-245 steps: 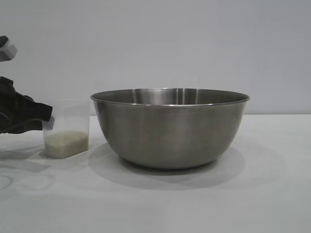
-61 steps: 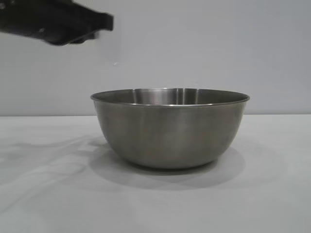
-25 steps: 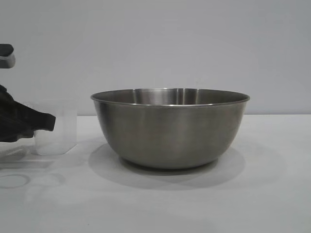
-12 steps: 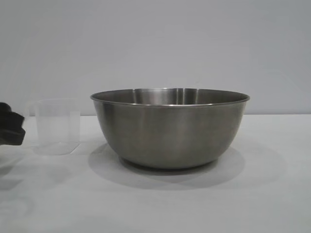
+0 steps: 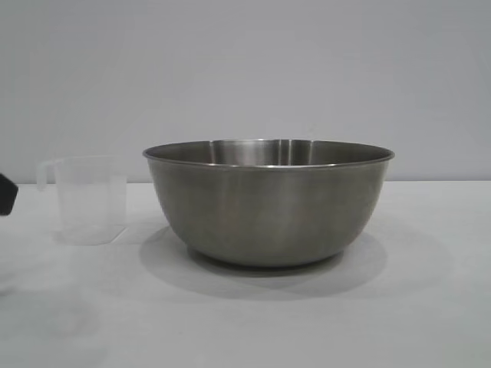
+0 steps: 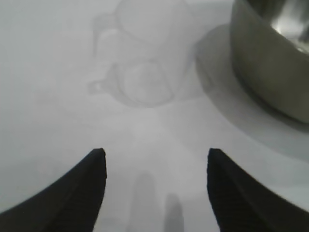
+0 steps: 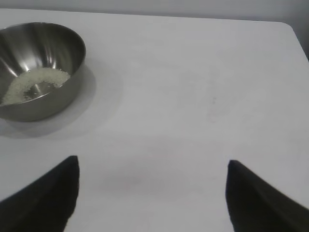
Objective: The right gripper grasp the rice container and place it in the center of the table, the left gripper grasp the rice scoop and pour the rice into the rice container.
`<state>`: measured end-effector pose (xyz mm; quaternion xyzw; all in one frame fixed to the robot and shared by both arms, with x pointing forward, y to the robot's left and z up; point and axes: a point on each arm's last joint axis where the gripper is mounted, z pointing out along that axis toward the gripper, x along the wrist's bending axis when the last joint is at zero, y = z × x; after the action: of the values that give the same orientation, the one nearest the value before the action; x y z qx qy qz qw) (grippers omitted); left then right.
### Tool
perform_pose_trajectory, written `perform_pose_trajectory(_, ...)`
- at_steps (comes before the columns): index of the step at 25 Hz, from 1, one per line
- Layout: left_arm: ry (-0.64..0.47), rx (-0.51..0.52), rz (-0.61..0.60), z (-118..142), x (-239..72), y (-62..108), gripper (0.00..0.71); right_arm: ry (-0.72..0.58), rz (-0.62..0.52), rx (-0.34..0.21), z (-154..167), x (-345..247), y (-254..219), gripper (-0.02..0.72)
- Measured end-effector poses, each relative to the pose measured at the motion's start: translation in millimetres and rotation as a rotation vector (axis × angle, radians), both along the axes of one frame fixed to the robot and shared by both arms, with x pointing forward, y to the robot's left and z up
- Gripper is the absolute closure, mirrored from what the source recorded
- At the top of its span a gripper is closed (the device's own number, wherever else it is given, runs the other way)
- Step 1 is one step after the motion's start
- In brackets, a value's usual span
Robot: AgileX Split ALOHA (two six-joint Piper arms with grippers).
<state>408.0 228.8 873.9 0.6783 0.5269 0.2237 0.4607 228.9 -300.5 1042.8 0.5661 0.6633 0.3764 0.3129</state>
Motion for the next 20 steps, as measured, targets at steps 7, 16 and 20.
perform_pose_trajectory(7, -0.005, -0.004, -0.006, 1, 1, -1.0, 0.312, 0.000, 0.000, 0.000, 0, 0, 0, 0.169)
perform_pose_trajectory(16, 0.010, 0.066, -0.081, 23, 42, -20.2, 0.312, 0.000, 0.000, 0.000, 0, 0, 0, 0.169)
perform_pose_trajectory(20, 0.023, 0.124, -0.088, 49, 42, -18.0, 0.312, 0.000, 0.000, 0.000, 0, 0, 0, 0.169)
